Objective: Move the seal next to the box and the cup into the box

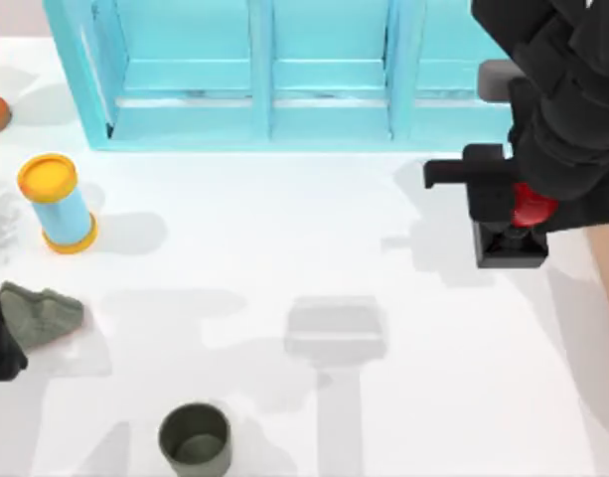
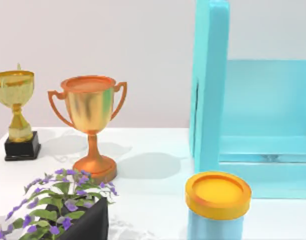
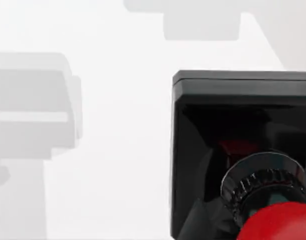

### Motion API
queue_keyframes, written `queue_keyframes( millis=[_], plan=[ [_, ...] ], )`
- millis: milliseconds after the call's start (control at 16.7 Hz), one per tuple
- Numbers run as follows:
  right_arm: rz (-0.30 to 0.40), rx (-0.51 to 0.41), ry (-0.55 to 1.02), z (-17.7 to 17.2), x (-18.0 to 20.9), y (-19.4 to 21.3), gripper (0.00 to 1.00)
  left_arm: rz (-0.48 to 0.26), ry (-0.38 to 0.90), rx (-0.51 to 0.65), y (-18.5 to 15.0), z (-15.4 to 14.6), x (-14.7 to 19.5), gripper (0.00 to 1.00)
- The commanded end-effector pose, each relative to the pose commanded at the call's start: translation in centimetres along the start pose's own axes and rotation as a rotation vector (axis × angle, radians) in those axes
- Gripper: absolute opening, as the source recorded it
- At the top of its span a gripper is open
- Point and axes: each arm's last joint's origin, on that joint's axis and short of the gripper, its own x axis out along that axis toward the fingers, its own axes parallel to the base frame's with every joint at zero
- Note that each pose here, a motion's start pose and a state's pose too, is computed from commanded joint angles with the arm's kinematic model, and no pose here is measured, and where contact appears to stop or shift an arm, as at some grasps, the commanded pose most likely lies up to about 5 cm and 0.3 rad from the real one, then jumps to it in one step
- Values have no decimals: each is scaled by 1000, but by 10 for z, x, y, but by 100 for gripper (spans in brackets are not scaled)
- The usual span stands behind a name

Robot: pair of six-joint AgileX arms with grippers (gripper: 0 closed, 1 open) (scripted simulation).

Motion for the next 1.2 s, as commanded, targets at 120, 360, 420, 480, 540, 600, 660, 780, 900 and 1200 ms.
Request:
queue_keyframes(
  millis=[120, 360, 420, 480, 540, 600, 660, 780, 900, 1200],
  plan=[
    [2, 2, -2, -19, -3, -20, 0, 0, 0, 0, 0, 0, 0, 100],
    [9, 3, -11, -39, -2, -49, 0, 0, 0, 0, 0, 0, 0, 100],
    [10, 2, -12, -41, -2, -51, 0, 0, 0, 0, 0, 0, 0, 100],
    [10, 2, -12, -41, -2, -52, 0, 0, 0, 0, 0, 0, 0, 100],
    [10, 2, -12, -41, -2, -52, 0, 0, 0, 0, 0, 0, 0, 100],
    [10, 2, -12, -41, -2, -52, 0, 0, 0, 0, 0, 0, 0, 100],
    [8, 0, -8, -41, -1, -50, 0, 0, 0, 0, 0, 0, 0, 100],
    [8, -4, -6, -41, 4, -50, 0, 0, 0, 0, 0, 0, 0, 100],
    [10, -4, -10, -41, 16, -49, 0, 0, 0, 0, 0, 0, 0, 100],
    [12, 1, -15, -43, 54, -50, 0, 0, 0, 0, 0, 0, 0, 100]
  ],
)
